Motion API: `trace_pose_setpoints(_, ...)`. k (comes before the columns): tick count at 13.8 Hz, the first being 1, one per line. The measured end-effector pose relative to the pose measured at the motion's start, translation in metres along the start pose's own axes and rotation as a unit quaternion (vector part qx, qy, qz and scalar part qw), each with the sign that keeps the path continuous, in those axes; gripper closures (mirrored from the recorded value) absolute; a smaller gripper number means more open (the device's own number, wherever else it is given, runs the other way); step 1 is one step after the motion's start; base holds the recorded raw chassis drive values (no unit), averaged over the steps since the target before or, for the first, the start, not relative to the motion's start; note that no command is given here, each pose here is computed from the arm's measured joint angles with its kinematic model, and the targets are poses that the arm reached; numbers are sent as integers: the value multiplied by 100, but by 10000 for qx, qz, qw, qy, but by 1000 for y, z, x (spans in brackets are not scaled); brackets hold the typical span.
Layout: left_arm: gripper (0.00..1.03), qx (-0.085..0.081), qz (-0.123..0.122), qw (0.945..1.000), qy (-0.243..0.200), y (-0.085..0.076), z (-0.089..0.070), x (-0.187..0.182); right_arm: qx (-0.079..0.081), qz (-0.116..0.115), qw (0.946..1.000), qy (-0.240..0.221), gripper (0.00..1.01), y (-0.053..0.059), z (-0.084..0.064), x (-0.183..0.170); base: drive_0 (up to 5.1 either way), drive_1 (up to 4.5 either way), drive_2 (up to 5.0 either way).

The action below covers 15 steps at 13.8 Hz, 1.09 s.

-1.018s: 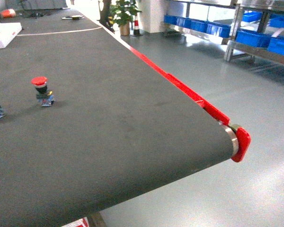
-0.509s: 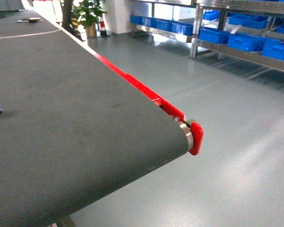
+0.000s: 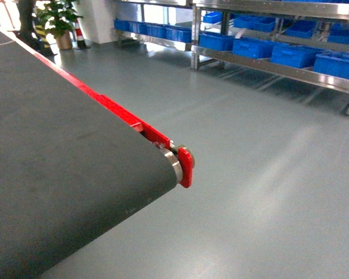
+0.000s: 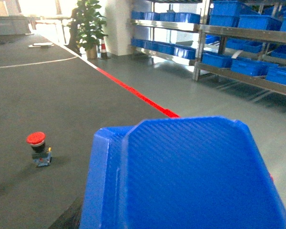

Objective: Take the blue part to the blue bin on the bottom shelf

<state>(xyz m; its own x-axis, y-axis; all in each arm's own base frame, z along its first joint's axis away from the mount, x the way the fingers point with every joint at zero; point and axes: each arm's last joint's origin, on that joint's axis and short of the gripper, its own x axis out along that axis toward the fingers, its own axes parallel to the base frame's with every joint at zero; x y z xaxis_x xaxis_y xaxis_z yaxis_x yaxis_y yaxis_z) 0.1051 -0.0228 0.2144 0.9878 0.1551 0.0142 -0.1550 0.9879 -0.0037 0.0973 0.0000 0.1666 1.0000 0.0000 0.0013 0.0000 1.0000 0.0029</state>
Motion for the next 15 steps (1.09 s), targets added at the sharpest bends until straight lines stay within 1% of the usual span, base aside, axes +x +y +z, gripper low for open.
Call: trace_pose_setpoints(15,59,3,0,10000,2,0,0,0,0,2,10000,0,3,0,0,0,-157,-157,-157)
